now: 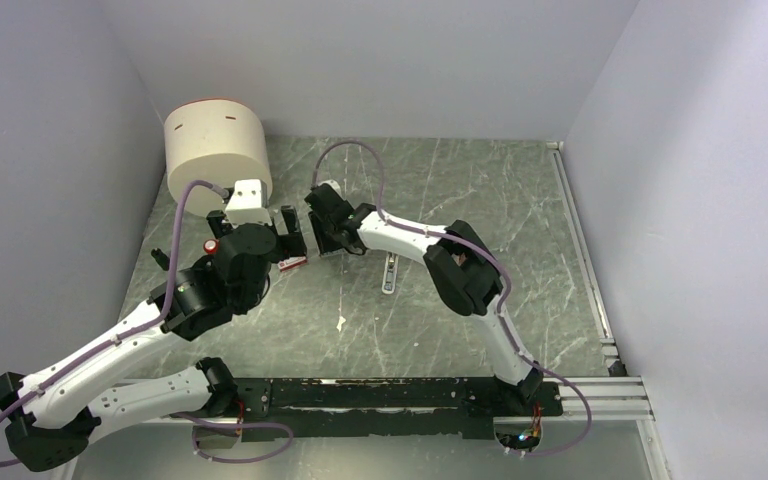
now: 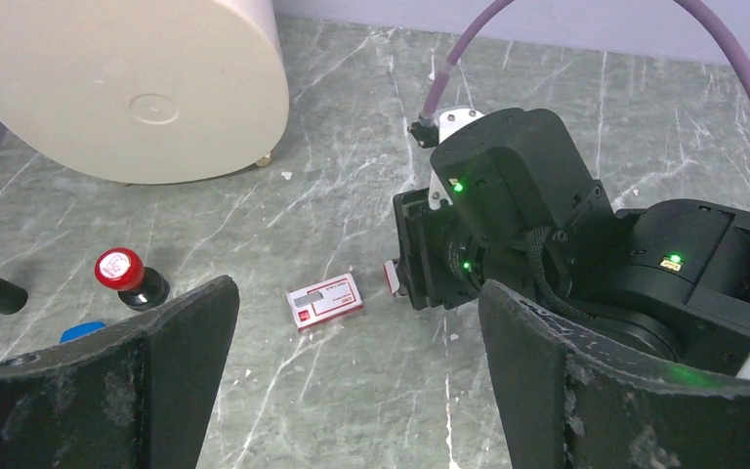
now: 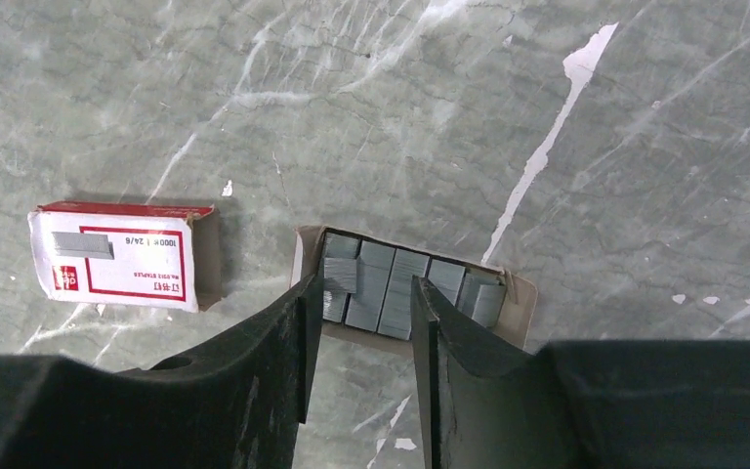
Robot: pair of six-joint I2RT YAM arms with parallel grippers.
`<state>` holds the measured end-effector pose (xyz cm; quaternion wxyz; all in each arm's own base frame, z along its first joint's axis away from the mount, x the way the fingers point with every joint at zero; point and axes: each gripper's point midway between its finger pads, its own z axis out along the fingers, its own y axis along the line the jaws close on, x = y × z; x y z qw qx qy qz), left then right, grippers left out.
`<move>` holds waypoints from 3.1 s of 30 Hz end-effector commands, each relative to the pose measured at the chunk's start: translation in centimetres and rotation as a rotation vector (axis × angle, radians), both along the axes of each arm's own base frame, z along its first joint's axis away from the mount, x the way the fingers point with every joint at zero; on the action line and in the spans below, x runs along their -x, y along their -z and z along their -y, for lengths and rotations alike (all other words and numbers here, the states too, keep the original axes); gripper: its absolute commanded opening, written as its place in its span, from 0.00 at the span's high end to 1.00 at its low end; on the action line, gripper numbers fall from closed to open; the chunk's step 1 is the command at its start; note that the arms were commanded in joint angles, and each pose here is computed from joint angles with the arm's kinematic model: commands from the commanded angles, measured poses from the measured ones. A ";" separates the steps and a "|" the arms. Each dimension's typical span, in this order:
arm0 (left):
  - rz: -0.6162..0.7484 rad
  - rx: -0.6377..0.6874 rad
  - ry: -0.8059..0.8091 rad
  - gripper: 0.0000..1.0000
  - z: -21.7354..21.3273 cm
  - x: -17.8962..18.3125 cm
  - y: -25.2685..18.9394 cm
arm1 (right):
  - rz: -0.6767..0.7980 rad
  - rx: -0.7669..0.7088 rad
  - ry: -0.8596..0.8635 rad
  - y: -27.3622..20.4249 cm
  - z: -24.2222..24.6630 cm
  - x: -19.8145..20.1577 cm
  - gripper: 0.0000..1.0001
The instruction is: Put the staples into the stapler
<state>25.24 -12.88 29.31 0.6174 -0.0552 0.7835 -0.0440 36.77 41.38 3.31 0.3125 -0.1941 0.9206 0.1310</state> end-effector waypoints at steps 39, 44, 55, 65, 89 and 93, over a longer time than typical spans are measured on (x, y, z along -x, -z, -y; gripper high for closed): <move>0.009 0.002 -0.040 0.03 -0.5 -0.3 -0.1 | 0.137 0.178 0.033 0.5 -1.2 -0.7 0.74; 0.007 -0.001 -0.041 0.03 -0.4 -0.3 0.0 | 0.157 0.153 0.047 -1.0 -1.3 -0.7 0.76; 0.014 0.010 -0.047 0.03 -0.7 -0.2 -0.2 | 0.174 0.091 0.079 -4.0 -0.6 -0.1 0.77; 0.022 0.026 -0.052 0.03 -1.0 0.0 -0.5 | 0.069 0.071 0.068 -3.3 1.0 3.1 0.77; 0.028 0.050 -0.046 0.03 -1.0 0.2 -0.6 | -0.135 0.192 0.125 1.6 7.0 9.7 0.61; 0.030 0.051 -0.047 0.03 -1.1 0.2 -0.6 | -0.144 0.222 0.146 2.1 7.3 9.5 0.61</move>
